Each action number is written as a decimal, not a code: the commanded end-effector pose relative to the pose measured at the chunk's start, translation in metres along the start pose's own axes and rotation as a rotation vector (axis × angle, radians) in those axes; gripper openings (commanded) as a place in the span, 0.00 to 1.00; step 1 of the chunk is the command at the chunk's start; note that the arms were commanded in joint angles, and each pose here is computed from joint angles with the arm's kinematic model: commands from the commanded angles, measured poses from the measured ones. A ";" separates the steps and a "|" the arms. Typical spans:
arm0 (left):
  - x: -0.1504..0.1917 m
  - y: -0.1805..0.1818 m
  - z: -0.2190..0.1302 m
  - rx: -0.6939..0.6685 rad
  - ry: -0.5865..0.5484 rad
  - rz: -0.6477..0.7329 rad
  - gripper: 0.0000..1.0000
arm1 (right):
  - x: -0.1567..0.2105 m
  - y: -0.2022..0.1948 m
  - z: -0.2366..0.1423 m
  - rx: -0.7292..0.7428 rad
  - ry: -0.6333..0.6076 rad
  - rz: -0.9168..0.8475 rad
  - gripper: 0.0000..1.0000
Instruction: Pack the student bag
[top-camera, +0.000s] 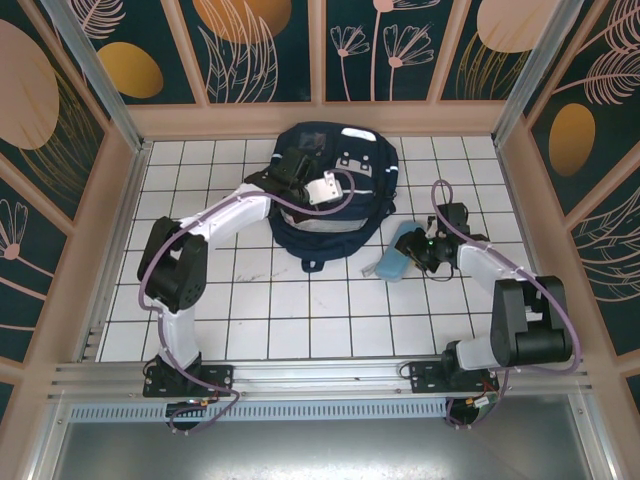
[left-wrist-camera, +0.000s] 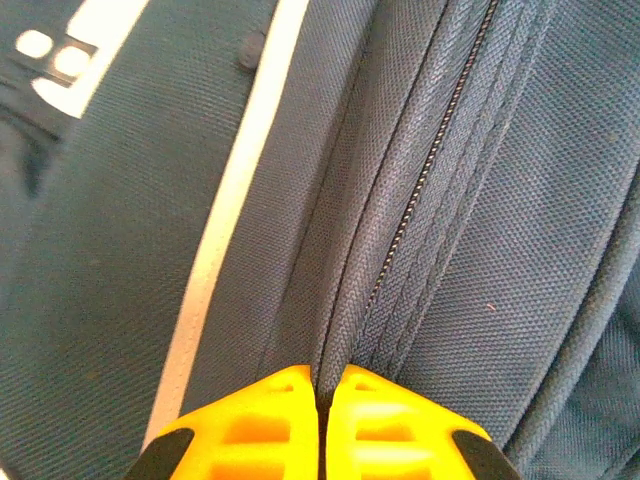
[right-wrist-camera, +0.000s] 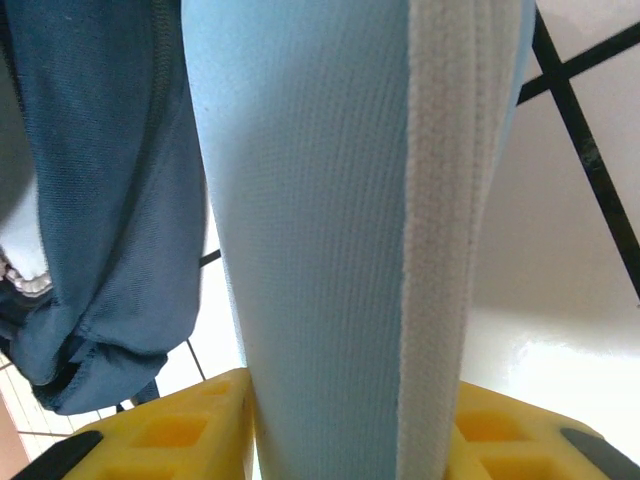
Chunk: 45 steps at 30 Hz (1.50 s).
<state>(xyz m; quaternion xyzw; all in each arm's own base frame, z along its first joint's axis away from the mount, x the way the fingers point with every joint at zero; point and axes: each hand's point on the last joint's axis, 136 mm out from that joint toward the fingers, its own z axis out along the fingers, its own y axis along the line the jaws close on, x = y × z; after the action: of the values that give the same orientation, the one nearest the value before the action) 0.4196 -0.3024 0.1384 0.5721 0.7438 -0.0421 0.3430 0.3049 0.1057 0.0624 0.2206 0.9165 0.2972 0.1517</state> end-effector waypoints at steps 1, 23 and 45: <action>-0.068 0.039 -0.055 -0.144 -0.277 -0.085 0.00 | -0.009 0.032 -0.018 -0.094 -0.038 -0.049 0.39; -0.141 0.066 -0.089 -0.149 -0.486 -0.403 0.00 | -0.023 0.154 0.018 -0.430 0.142 -0.183 0.36; -0.137 0.066 -0.077 -0.148 -0.476 -0.445 0.00 | -0.078 0.123 0.020 -0.064 -0.162 -0.255 0.77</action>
<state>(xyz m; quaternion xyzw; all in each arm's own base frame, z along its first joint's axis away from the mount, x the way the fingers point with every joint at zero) 0.4494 -0.3413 0.2378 0.3559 0.7977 -0.1611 0.4594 0.4315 0.1839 0.1112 0.1020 0.9171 0.3128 0.2251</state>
